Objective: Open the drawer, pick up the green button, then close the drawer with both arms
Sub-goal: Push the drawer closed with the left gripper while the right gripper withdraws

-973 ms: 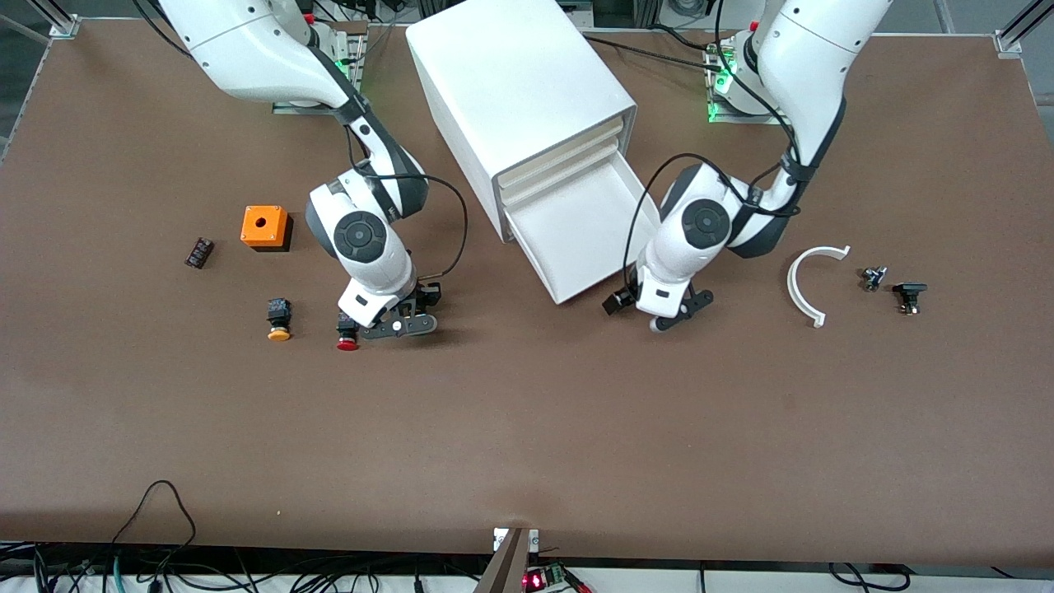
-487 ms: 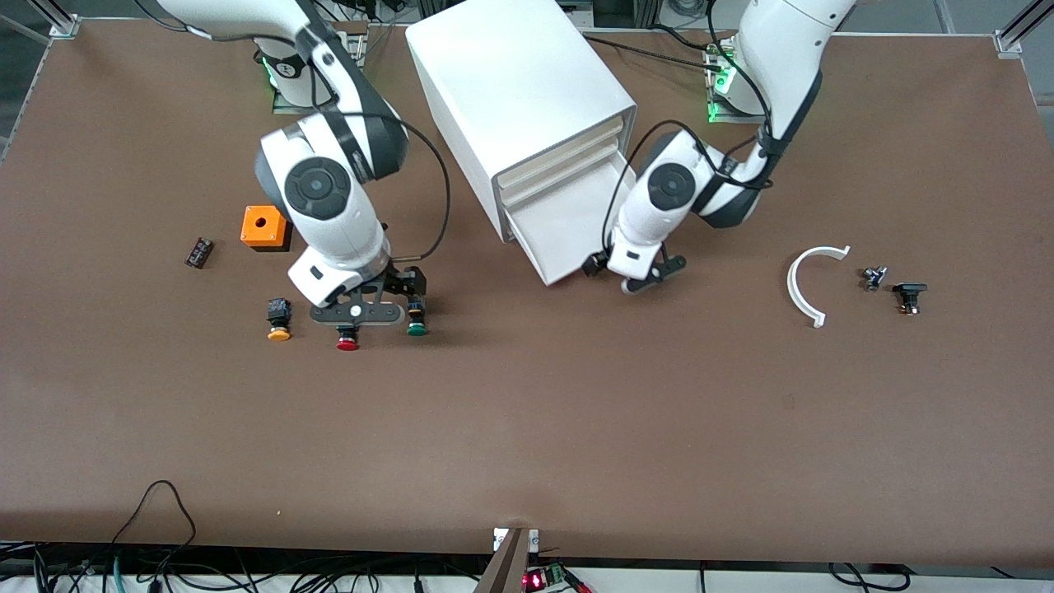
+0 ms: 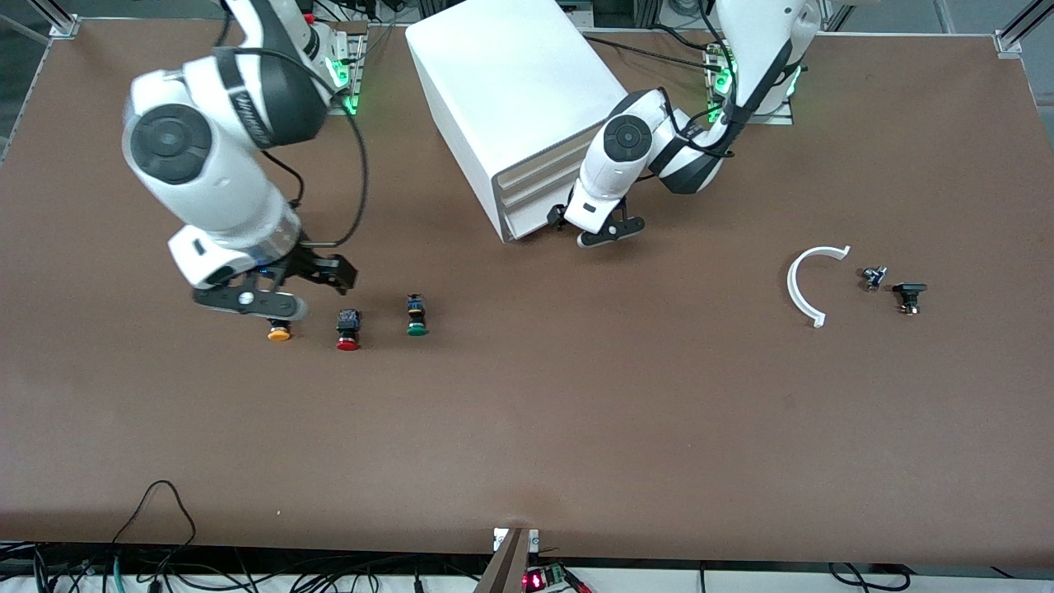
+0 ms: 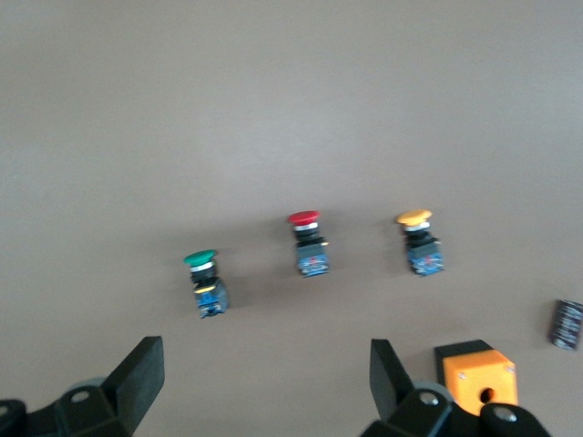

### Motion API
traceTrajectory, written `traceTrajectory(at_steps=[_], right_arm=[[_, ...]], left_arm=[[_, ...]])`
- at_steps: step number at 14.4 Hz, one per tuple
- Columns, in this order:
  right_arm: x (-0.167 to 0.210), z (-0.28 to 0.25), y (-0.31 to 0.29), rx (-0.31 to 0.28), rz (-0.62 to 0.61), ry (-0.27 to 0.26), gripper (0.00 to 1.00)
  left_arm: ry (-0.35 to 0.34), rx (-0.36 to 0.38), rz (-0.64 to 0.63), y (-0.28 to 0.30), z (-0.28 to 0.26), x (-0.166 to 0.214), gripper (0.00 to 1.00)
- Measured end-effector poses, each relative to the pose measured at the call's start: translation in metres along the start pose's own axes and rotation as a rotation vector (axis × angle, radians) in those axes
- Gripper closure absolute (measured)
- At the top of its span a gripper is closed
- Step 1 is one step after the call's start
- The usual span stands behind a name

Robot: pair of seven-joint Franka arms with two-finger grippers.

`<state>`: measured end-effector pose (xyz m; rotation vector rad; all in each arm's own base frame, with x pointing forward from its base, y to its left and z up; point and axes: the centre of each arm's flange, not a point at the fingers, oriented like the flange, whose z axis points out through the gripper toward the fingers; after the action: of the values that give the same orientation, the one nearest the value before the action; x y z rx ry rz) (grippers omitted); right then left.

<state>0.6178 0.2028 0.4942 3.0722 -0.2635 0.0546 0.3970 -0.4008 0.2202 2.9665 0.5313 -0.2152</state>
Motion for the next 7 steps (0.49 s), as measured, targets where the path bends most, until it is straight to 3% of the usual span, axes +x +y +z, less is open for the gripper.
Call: traceTrajectory(at_steps=[7], right_arm=[[0.045, -0.042, 0.157, -0.034, -0.043, 0.033, 0.00]], left_arm=[[-0.013, 0.008, 0.057, 0.012, -0.011, -0.029, 0.00]])
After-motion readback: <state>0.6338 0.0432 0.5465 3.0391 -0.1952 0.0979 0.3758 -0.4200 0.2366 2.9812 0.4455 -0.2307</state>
